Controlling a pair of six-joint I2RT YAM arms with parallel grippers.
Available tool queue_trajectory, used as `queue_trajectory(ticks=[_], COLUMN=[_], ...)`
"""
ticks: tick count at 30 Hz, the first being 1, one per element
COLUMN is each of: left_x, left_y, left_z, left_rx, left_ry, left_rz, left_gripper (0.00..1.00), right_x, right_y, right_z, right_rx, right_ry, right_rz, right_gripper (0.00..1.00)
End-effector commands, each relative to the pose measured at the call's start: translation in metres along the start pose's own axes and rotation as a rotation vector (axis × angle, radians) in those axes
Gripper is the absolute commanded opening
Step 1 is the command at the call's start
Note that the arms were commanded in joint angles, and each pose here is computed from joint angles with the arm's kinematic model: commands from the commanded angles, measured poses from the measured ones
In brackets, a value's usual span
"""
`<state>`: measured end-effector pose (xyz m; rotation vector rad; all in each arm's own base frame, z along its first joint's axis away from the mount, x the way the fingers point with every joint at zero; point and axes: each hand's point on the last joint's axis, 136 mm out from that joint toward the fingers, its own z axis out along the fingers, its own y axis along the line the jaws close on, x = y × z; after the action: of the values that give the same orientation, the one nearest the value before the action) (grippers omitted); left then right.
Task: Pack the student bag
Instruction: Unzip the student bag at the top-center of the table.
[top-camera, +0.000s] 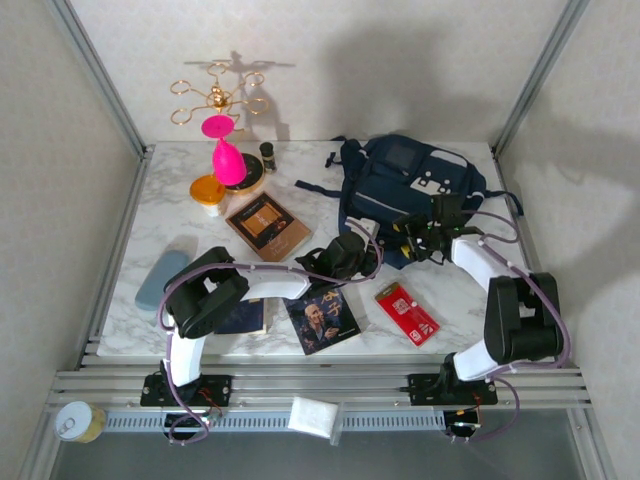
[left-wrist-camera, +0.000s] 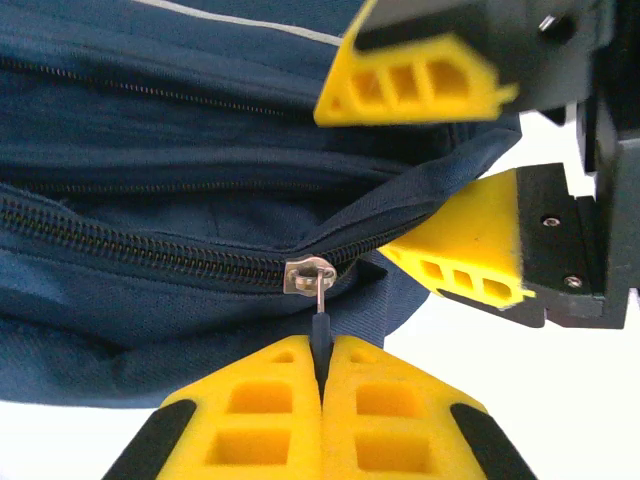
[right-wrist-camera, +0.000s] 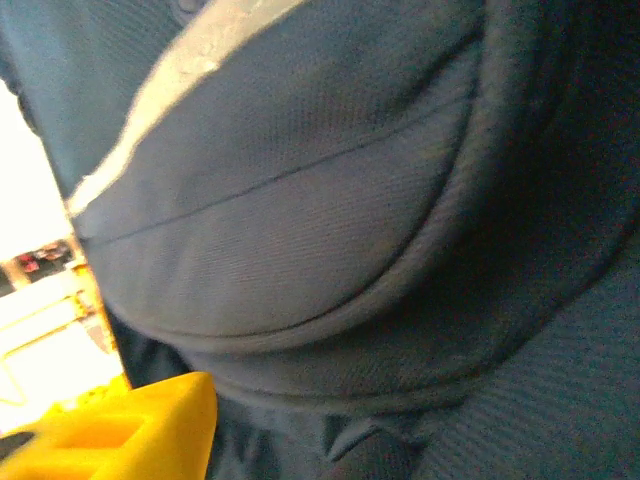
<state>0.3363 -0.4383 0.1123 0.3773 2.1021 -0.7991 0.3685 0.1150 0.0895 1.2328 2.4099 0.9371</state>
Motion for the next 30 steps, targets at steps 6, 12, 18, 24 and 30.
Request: queue_trajectory(ticks=[6,12,18,24,30], left_x=[-0.013,-0.001,0.015,0.015,0.008], left_y=[0.0,0.004,0.004,0.012,0.007], left_z=[-0.024,-0.044,-0.043,-0.026,-0.004], left_rx=[-0.017,-0.015,-0.003,-0.019,0.003], left_ry=[-0.039,-0.008,0.035,0.036,0.044], left_rz=[0.004,-0.041,-0.079,-0.07,-0.03], left_gripper=[0.0,0.0,0.0,0.0,0.0], right_x=[0.012,0.016,-0.031,-0.083,-0.094], right_y=[0.063,0.059,0.021,0.01,0.01], right_z=[0.022,0.0,-0.043,-0.059,-0.064], right_rx=[-0.065,-0.027,-0.022,-0.018,0.023], right_ry=[-0.025,-0.023,-0.046,-0.06,-0.119], right_rz=[-0.25,-0.48,-0.543,-0.497,-0.428], right_gripper=[0.12,0.0,0.0,0.01,0.4])
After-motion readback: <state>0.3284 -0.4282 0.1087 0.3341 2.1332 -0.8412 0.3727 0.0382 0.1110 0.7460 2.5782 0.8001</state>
